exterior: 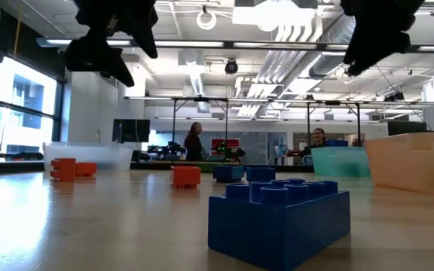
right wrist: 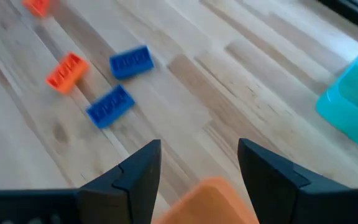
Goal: Sort & place blocks by color
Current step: Put the blue game piece into the transparent bin
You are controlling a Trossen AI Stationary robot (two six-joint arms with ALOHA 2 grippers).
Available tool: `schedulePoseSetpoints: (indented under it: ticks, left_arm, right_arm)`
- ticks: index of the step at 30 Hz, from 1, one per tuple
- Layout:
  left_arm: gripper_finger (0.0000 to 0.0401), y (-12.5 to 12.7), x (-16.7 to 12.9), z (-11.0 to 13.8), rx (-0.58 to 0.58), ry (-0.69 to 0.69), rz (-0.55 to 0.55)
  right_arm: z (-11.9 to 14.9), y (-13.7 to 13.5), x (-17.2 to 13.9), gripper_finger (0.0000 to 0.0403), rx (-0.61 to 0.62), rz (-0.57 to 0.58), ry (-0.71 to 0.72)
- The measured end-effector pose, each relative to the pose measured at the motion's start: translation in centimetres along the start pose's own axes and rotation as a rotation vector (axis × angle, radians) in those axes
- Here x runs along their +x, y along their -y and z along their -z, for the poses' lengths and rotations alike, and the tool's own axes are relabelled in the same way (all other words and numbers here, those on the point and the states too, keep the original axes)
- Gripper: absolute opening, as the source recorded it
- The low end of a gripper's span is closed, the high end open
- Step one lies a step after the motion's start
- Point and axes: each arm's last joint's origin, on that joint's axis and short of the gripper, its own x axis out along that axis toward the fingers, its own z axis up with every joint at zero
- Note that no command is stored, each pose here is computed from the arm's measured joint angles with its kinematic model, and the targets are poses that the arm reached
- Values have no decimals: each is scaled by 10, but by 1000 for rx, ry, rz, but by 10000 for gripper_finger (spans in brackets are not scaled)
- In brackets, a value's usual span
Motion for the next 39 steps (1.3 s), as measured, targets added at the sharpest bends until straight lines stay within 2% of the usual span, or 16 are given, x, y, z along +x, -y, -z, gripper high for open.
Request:
schedulePoseSetpoints:
  ticks: [4, 10, 15, 22, 27, 33, 39]
  left_arm:
    - [255, 11, -9, -1, 71, 4, 30]
    - [255, 22, -29, -9, 191, 15, 24]
    - [255, 26, -47, -17, 318, 63, -59]
    - [255, 21, -58, -28, 421, 157, -207]
    - [255, 14, -58, -30, 442, 107, -254]
    - [255, 2, -60, -33, 434, 25, -316]
    - [255, -6, -62, -41, 422, 55, -368]
  right_arm:
    - [-5, -3, -5, 199, 35, -34, 14]
    - [-6, -4, -6, 199, 167, -54, 2]
    - [-9, -7, -6, 199, 239, -92, 19]
    - [-24, -23, -10, 199, 320, -253, 153]
    - [-40, -33, -17, 199, 302, -366, 314]
    - [-63, -37, -26, 199, 256, -436, 533]
    - [-86, -26, -26, 199, 172, -477, 651]
